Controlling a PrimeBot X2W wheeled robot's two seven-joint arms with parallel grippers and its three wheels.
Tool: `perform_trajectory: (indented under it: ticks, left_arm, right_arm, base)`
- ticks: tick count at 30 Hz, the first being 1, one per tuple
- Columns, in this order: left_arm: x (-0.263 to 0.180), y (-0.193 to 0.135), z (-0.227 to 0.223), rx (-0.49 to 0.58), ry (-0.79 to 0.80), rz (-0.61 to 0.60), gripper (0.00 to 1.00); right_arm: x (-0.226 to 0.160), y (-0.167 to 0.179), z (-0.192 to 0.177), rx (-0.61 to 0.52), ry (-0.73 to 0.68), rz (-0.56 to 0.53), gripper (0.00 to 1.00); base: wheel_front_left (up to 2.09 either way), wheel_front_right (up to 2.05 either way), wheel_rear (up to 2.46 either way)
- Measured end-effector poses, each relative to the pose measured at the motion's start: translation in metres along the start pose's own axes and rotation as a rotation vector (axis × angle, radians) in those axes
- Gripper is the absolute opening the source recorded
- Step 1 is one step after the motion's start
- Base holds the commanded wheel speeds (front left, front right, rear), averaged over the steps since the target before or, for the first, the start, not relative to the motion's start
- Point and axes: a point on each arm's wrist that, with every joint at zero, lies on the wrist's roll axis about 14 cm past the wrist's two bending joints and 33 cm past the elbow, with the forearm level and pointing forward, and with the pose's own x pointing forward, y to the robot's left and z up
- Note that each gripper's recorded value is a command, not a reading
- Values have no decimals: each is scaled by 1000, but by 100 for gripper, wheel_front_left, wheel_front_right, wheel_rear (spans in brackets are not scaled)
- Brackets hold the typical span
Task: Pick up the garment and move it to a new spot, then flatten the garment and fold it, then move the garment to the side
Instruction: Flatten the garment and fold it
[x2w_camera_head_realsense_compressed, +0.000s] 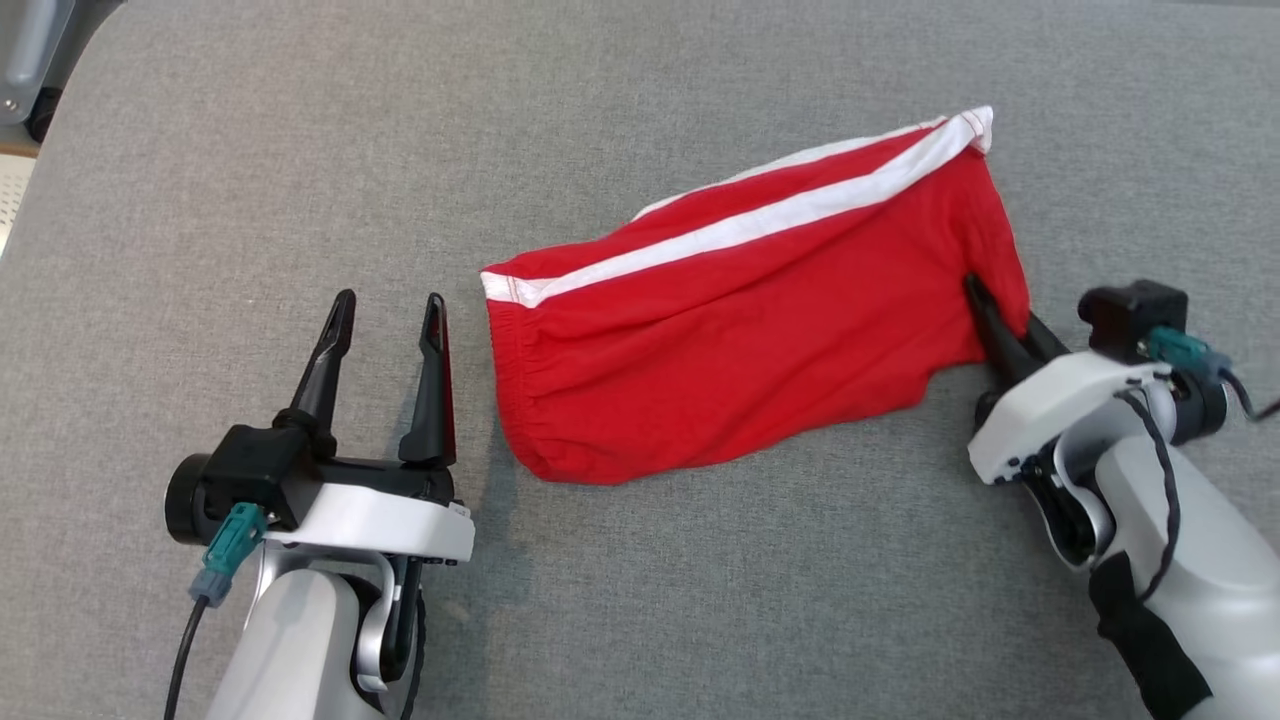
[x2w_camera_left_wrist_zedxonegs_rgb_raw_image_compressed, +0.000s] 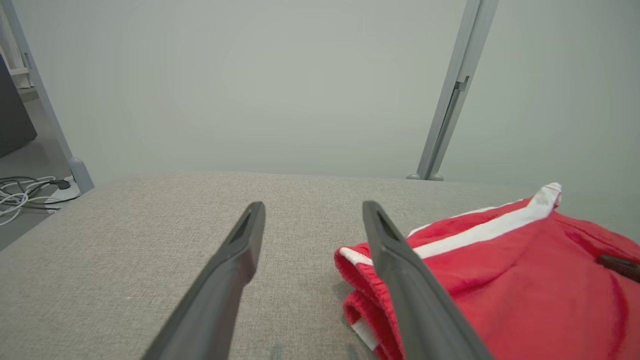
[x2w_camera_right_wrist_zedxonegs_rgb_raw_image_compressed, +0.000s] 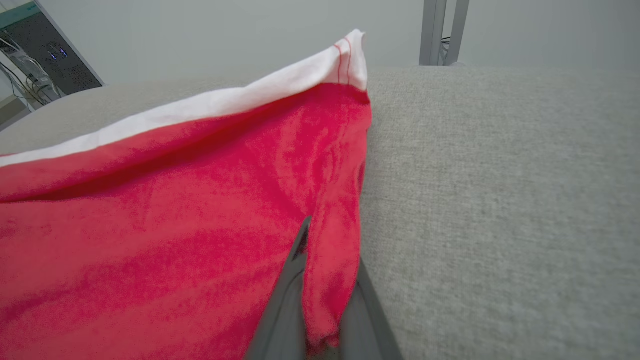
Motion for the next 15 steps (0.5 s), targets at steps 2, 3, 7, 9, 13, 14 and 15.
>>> perform_trajectory:
  ticks: [2,3,7,9,13,14,15]
  left_arm:
    - [0,0,1,0,-3,0,100]
    - [0,0,2,0,-6,-2,100]
    - [-3,-1,1,-8,-2,-6,100]
    - [-5,-2,0,-10,3,-14,100]
    - [-9,-7,0,-18,4,-33,100]
    - [-10,-8,0,-20,5,-37,100]
    - [-11,-10,-1,-22,7,-42,100]
  right_arm:
    - [-8,-4,-2,27,-17,-15,0]
    - [-13,-6,-3,39,-26,-23,0]
    - [-38,-12,-14,101,-46,-63,0]
    - [-53,-16,-20,136,-55,-93,0]
    - [-85,-25,-28,209,-94,-169,0]
    - [-94,-26,-30,220,-101,-188,0]
    - [-101,-28,-33,228,-102,-206,0]
  base:
    - [0,0,0]
    - [0,0,0]
    - [0,0,0]
    - [0,0,0]
    - [0,0,0]
    - [0,0,0]
    - [0,0,0]
